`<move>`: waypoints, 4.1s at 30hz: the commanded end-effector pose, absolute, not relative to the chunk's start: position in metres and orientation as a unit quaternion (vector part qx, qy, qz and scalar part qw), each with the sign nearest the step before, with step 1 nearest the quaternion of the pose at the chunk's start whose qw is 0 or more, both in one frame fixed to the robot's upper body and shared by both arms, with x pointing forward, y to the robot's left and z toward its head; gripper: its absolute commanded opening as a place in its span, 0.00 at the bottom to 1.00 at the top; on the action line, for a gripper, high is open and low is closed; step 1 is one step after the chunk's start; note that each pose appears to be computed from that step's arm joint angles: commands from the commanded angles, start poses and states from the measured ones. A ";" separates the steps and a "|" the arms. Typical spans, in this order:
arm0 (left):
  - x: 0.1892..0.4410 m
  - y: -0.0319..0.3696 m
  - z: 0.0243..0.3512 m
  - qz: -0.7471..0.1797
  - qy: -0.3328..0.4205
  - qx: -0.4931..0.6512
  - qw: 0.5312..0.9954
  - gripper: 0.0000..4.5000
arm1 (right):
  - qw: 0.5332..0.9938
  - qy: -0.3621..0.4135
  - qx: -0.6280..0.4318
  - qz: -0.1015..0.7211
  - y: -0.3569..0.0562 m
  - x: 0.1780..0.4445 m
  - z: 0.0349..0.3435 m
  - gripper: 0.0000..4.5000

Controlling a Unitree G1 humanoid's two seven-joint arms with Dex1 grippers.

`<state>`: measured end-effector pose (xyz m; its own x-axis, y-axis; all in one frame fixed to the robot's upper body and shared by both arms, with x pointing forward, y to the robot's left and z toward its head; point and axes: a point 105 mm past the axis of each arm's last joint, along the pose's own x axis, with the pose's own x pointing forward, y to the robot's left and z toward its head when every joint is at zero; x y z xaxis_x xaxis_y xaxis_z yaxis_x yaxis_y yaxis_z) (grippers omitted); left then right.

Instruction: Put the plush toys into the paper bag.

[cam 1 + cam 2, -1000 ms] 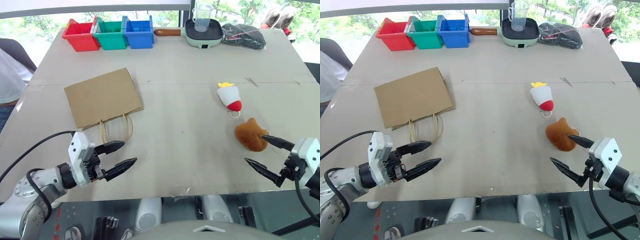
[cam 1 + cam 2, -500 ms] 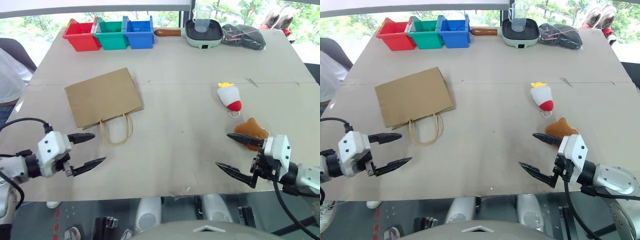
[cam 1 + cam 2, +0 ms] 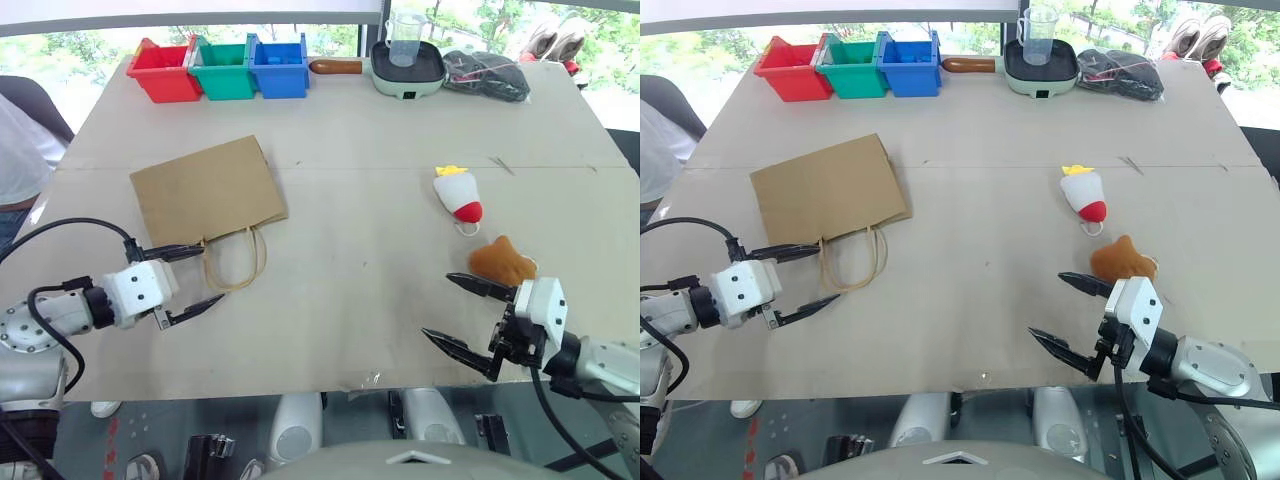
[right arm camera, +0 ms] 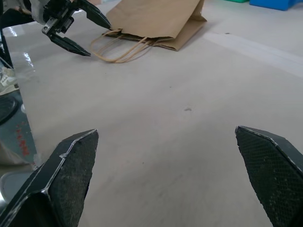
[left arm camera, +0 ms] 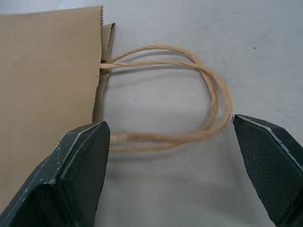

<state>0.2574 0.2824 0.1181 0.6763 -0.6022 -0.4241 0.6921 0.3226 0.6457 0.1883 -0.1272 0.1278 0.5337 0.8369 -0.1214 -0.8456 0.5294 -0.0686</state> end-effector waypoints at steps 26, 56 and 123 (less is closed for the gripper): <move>0.262 0.163 0.189 -0.544 0.047 -0.160 0.822 0.00 | 0.878 0.007 -0.023 0.478 -0.052 0.257 0.147 0.70; 0.300 0.140 0.279 -0.510 -0.097 -0.038 0.854 0.00 | 0.891 0.035 -0.092 0.443 0.058 0.348 0.081 0.02; 0.281 0.109 0.249 -0.580 -0.119 -0.100 0.800 0.00 | 0.976 0.066 0.015 0.205 -0.183 0.314 0.193 0.01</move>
